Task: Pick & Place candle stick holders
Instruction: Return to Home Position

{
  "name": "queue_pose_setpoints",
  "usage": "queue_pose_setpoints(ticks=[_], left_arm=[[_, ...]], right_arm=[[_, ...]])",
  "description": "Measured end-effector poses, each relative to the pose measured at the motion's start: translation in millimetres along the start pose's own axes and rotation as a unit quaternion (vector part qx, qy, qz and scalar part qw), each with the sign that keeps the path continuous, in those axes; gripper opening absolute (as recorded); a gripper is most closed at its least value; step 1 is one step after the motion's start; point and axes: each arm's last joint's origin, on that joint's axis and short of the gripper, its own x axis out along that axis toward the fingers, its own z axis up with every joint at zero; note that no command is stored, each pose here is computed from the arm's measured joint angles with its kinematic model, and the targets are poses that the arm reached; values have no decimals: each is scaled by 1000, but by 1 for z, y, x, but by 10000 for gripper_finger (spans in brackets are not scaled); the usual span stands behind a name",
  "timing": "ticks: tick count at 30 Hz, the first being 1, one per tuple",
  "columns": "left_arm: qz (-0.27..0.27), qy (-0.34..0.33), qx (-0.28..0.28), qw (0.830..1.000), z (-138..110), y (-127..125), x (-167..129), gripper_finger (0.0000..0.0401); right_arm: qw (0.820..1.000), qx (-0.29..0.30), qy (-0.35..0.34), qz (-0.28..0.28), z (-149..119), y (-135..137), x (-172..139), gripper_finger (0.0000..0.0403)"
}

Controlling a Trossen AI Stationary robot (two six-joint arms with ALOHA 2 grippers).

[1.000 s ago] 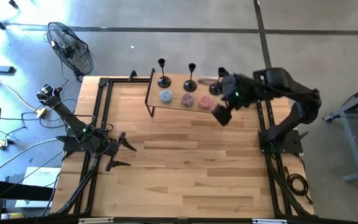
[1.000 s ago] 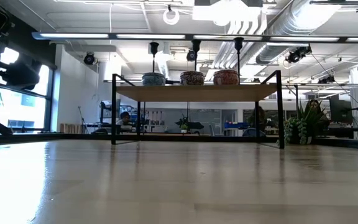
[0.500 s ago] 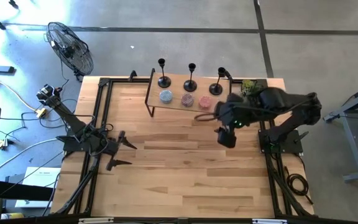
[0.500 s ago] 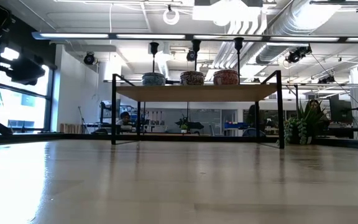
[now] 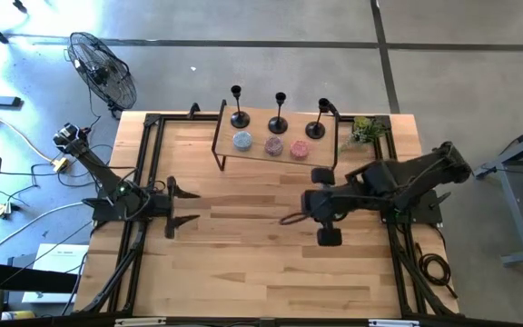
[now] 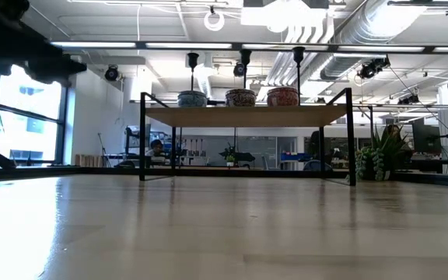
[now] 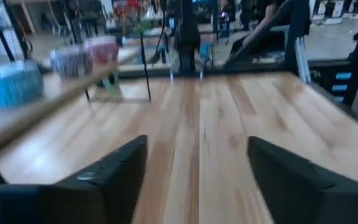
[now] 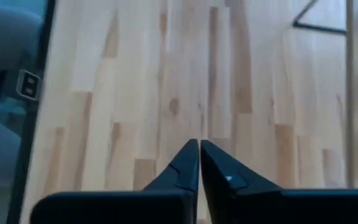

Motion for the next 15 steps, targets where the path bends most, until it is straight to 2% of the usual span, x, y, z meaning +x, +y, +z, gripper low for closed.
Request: queue_pose_setpoints(ticks=[4, 8, 9, 15], left_arm=[[3, -17, 28, 999, 20, 0, -1, 172], [39, -6, 83, 996, 35, 3, -2, 37], [51, 2, 95, 994, 38, 4, -3, 19], [77, 26, 105, 991, 57, 15, -12, 8]], right_arm=[[999, -5, -40, 18, -14, 3, -3, 27], [997, -8, -76, 22, -41, -1, -11, 6], [996, -6, -90, 23, -49, -3, -14, 3], [974, 20, -216, 62, -107, -18, -28, 2]])
